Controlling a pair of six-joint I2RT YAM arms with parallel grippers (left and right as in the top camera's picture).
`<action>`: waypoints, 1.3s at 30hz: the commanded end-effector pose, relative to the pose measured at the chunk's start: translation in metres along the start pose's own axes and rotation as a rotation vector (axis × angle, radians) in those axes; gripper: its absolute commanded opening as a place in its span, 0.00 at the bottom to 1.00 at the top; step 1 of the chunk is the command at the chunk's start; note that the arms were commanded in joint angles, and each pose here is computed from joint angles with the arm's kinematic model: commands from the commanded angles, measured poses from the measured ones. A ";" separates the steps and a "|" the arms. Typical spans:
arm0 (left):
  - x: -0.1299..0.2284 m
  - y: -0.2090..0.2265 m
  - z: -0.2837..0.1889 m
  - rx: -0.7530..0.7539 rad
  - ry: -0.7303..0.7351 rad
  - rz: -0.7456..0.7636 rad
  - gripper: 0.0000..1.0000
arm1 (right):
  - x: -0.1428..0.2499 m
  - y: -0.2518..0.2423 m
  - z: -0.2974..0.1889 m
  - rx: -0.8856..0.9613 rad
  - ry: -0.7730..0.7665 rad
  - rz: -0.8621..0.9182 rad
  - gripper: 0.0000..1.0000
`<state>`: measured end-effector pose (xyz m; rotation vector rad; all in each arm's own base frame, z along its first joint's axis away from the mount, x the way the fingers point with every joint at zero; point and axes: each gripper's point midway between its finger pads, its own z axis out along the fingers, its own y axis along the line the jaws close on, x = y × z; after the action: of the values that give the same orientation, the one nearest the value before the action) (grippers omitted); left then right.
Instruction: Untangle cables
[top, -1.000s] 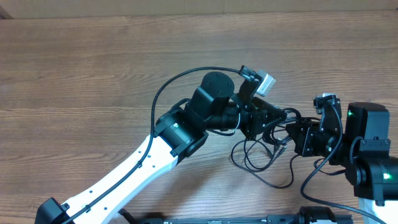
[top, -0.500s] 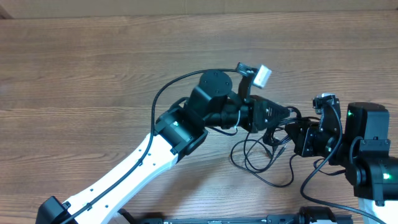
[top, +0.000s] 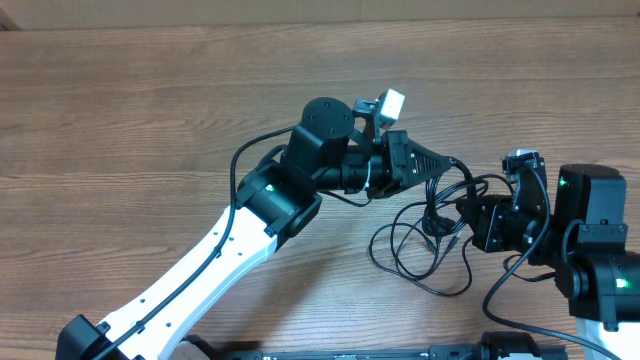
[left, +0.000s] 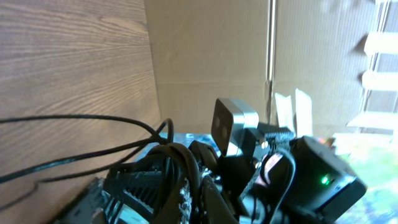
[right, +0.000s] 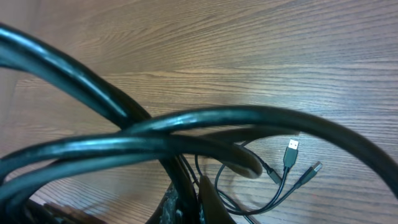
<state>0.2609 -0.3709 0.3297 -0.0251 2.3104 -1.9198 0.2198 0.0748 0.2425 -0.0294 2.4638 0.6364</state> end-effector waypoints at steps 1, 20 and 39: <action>-0.016 -0.013 -0.011 0.033 -0.051 -0.082 0.04 | 0.003 -0.007 0.000 0.039 0.007 -0.006 0.04; -0.031 -0.009 -0.025 0.040 -0.055 -0.295 0.04 | 0.003 -0.007 0.000 0.039 0.008 -0.005 0.04; -0.019 0.028 -0.026 -0.103 -0.014 0.057 0.98 | 0.003 -0.007 0.000 0.039 0.007 -0.006 0.04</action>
<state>0.2791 -0.3417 0.3043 -0.1536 2.4248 -1.8420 0.2177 0.0700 0.2380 -0.0103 2.4882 0.6010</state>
